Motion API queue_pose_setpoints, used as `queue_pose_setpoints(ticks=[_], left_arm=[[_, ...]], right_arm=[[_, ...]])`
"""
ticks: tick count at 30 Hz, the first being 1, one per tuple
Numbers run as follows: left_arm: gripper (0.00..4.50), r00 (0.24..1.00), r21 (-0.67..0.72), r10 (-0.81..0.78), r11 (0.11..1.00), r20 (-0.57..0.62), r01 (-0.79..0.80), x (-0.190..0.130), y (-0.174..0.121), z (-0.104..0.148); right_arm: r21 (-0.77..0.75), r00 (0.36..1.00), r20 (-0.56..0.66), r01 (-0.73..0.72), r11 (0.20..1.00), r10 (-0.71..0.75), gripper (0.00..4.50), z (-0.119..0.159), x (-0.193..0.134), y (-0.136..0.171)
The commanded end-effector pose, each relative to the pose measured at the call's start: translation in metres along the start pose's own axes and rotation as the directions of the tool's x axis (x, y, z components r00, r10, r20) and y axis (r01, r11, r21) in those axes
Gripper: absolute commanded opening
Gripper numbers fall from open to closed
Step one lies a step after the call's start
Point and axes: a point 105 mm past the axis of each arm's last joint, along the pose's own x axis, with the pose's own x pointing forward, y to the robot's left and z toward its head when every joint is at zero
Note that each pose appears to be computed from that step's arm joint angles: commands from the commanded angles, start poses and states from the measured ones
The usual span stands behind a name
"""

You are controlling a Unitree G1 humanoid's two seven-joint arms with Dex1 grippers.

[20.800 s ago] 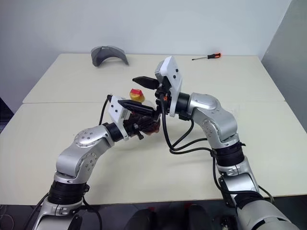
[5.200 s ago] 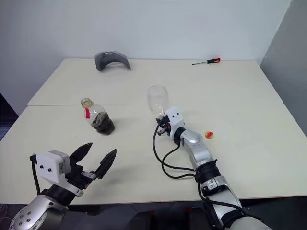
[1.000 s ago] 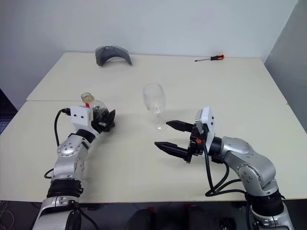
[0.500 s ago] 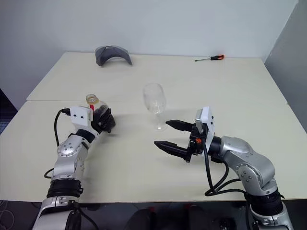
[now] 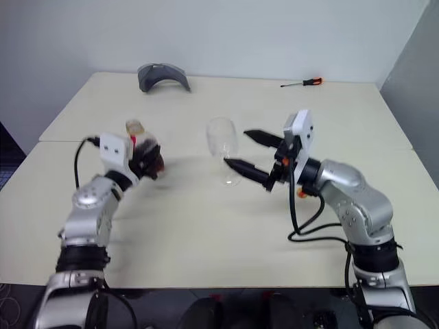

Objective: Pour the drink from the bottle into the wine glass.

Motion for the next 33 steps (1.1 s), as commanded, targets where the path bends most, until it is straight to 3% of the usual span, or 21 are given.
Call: queue_pose_setpoints(ticks=[1, 13, 25, 33], left_arm=[[1.02, 0.996, 0.159, -0.072, 0.985, 0.059, 0.062, 0.016, 0.004, 0.041], [1.02, 0.954, 0.502, -0.298, 0.83, 0.033, 0.242, 0.052, -0.012, 0.084], [1.02, 0.904, 0.709, -0.425, 0.654, 0.056, 0.263, 0.066, -0.034, 0.114], [1.02, 0.887, 0.781, -0.459, 0.57, 0.047, 0.254, 0.066, -0.04, 0.12]], right_arm=[[-0.102, 0.999, -0.002, 0.048, 0.994, -0.049, 4.5, 0.006, -0.001, -0.016], [-0.153, 0.999, -0.003, 0.042, 0.987, -0.043, 4.5, 0.003, 0.012, -0.024], [-0.164, 0.999, 0.002, 0.045, 0.986, -0.045, 4.5, 0.0, 0.014, -0.024], [-0.163, 0.999, 0.007, 0.049, 0.985, -0.049, 4.5, 0.0, 0.015, -0.023]])
